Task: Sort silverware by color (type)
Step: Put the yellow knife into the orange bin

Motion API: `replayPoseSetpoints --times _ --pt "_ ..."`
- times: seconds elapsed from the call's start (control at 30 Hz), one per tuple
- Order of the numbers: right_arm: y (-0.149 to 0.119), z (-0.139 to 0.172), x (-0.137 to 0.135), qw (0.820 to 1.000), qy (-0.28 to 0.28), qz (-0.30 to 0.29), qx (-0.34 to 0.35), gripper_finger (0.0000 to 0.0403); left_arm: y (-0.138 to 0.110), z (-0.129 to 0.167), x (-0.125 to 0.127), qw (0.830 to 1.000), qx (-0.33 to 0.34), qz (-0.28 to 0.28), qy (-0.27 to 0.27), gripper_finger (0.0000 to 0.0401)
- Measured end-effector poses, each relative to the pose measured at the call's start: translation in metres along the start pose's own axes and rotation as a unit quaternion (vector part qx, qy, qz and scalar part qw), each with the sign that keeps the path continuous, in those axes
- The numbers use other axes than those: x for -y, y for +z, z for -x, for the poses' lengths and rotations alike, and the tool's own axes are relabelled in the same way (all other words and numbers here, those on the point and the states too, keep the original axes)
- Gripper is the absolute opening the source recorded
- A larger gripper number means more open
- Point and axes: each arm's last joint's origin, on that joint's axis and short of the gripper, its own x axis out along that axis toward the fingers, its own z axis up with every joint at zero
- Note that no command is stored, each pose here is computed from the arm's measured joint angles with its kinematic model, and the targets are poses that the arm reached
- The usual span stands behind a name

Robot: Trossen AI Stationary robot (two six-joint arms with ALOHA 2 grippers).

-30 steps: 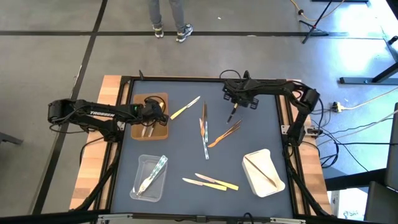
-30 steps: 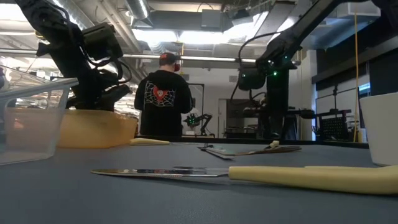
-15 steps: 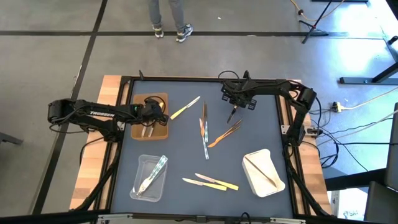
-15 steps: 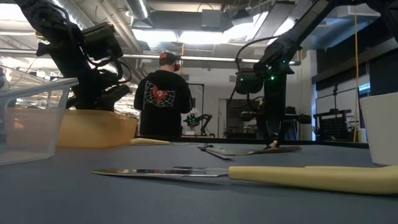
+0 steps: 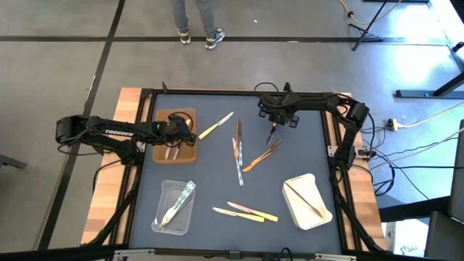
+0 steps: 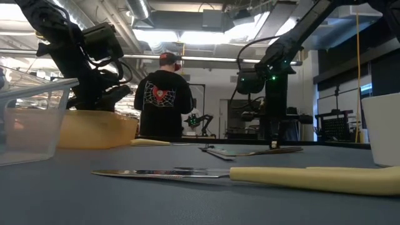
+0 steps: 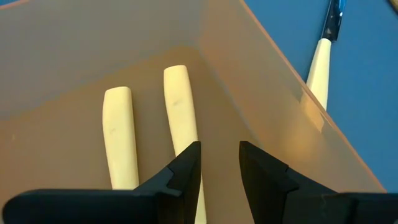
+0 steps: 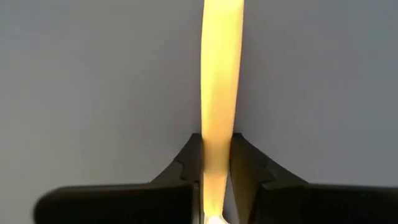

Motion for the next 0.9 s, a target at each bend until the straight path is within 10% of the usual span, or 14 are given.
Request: replayPoseSetpoints --times 0.9 --pt "0.006 0.012 -0.016 0.987 0.028 0.159 0.017 0.0018 0.014 0.007 0.010 1.000 0.012 0.009 -0.023 0.0103"
